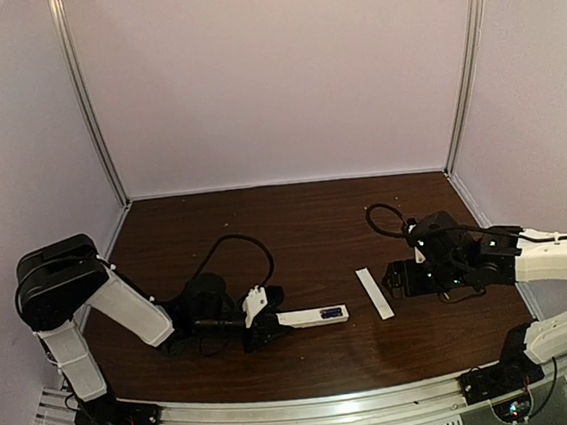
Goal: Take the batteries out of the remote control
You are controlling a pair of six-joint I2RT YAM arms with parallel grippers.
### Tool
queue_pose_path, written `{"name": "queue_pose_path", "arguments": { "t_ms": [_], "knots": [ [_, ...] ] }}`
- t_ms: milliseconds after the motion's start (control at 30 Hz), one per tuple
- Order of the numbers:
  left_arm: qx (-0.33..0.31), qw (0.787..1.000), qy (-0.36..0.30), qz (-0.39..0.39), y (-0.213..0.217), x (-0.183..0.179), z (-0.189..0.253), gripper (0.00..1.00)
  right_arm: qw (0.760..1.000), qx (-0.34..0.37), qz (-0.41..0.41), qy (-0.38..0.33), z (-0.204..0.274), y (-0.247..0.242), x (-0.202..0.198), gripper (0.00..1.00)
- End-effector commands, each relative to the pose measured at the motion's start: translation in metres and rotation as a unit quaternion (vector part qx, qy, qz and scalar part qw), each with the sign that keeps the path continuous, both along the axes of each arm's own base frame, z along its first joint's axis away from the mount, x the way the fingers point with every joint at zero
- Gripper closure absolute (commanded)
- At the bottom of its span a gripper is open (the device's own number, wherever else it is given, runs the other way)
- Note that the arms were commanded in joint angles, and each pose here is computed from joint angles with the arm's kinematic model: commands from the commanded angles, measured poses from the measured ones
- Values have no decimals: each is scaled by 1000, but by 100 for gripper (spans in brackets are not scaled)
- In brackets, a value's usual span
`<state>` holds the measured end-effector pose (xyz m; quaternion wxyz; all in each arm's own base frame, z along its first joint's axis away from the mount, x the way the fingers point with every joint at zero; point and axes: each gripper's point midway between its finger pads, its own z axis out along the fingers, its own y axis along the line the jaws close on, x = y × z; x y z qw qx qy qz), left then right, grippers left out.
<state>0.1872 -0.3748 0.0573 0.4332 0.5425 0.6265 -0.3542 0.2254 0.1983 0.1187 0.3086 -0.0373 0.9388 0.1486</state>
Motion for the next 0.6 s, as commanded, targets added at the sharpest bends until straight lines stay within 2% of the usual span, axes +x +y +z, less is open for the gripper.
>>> {"name": "queue_pose_path", "arguments": {
  "t_ms": [0, 200, 500, 567],
  "knots": [
    [-42, 999, -24, -25, -17, 2, 16, 100, 996, -49, -72, -19, -6, -34, 4, 13],
    [-41, 998, -22, -29, -17, 3, 9, 100, 989, -82, -121, -25, -16, -61, 4, 13],
    [-35, 998, -17, -40, -17, 3, -3, 100, 978, -119, -170, 6, -47, -91, 9, 11],
    [-33, 998, -18, -44, -17, 2, -5, 97, 978, -120, -172, 11, -51, -94, 11, 11]
  ]
}}
